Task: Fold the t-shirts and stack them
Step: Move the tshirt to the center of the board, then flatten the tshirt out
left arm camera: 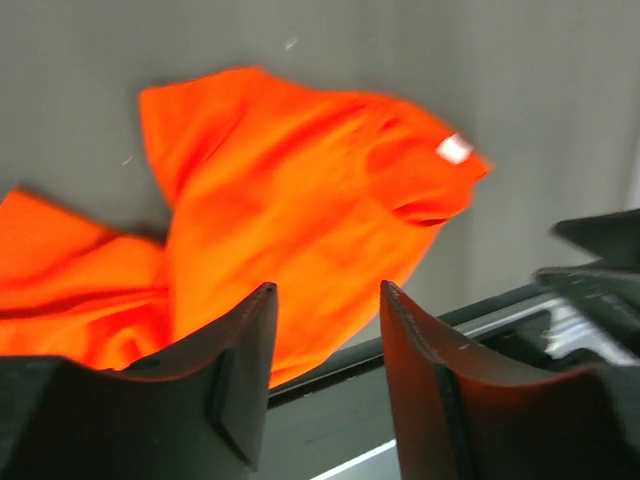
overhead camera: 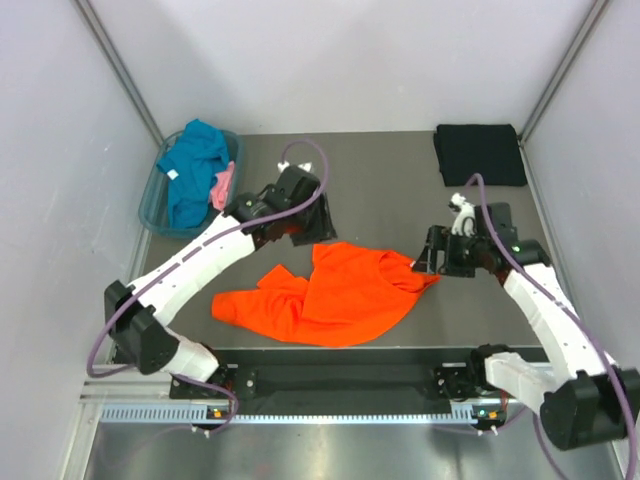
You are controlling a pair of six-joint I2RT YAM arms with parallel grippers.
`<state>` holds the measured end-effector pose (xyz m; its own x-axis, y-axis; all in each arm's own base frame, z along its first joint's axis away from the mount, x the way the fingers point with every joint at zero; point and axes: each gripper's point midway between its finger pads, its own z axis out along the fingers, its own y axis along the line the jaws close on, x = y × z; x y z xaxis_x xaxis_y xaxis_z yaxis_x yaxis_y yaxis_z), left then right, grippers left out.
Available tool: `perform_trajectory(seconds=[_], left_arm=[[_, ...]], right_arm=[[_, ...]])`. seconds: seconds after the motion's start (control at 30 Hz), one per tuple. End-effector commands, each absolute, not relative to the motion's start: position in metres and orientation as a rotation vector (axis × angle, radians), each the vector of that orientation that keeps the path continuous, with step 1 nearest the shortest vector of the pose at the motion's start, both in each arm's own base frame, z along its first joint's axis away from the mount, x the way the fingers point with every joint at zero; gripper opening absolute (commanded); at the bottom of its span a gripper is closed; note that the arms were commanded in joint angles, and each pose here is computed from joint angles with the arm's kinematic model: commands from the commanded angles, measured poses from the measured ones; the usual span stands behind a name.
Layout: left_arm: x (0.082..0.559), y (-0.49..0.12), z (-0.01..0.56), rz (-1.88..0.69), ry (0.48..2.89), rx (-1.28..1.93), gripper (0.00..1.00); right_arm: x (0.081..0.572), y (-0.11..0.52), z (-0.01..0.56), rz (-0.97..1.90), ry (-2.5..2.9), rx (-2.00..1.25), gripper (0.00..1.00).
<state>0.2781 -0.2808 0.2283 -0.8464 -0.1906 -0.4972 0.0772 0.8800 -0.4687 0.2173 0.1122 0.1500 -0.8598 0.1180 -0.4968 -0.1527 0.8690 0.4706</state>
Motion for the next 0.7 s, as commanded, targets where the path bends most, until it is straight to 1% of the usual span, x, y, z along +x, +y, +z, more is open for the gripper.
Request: perform_trajectory(seconds=[0.0,0.03,0.1,0.13,0.17,0.2,0.23,0.3,0.37,0.43,0.47,0.53,0.6,0.63,0.67], left_arm=[[0.252,-0.246,0.207,-0.53,2.556,-0.09,0.49],[0.241,-0.238,0.187,-0.493,2.609,-0.092,0.49],[0.228,-0.229,0.178,-0.495,2.627,-0.128,0.5],[0.217,-0.221,0.156,-0.468,2.672,-0.133,0.52],[0.219,-0.226,0.158,-0.535,2.628,-0.144,0.54],[0.212,-0.233,0.153,-0.605,2.64,-0.129,0.55],[0.203,-0.233,0.136,-0.644,2.667,-0.123,0.58],[0.204,-0.247,0.129,-0.735,2.649,-0.12,0.59],[0.204,-0.239,0.104,-0.648,2.708,-0.159,0.6],[0.21,-0.24,0.09,-0.583,2.75,-0.152,0.59],[0.212,-0.241,0.086,-0.564,2.762,-0.106,0.59],[0.221,-0.245,0.078,-0.514,2.806,-0.072,0.58],[0.231,-0.249,0.075,-0.49,2.808,-0.025,0.55],[0.234,-0.247,0.065,-0.464,2.834,-0.028,0.53],[0.236,-0.249,0.063,-0.473,2.843,-0.01,0.43]], right_arm=[[0.241,0.139,0.153,0.681,2.515,-0.154,0.78],[0.241,0.155,0.151,0.693,2.524,-0.209,0.79],[0.261,0.173,0.139,0.685,2.56,-0.21,0.79],[0.264,0.182,0.134,0.668,2.582,-0.236,0.8],[0.277,0.189,0.139,0.654,2.571,-0.249,0.81],[0.286,0.191,0.122,0.601,2.616,-0.247,0.82],[0.293,0.195,0.118,0.585,2.62,-0.255,0.82],[0.311,0.197,0.105,0.538,2.645,-0.231,0.82],[0.326,0.2,0.092,0.507,2.671,-0.22,0.82],[0.332,0.209,0.086,0.546,2.681,-0.23,0.81],[0.337,0.214,0.078,0.557,2.704,-0.218,0.78],[0.341,0.221,0.073,0.589,2.714,-0.209,0.75],[0.343,0.222,0.065,0.59,2.732,-0.183,0.73],[0.343,0.223,0.063,0.59,2.735,-0.182,0.73],[0.342,0.223,0.059,0.591,2.742,-0.18,0.69]])
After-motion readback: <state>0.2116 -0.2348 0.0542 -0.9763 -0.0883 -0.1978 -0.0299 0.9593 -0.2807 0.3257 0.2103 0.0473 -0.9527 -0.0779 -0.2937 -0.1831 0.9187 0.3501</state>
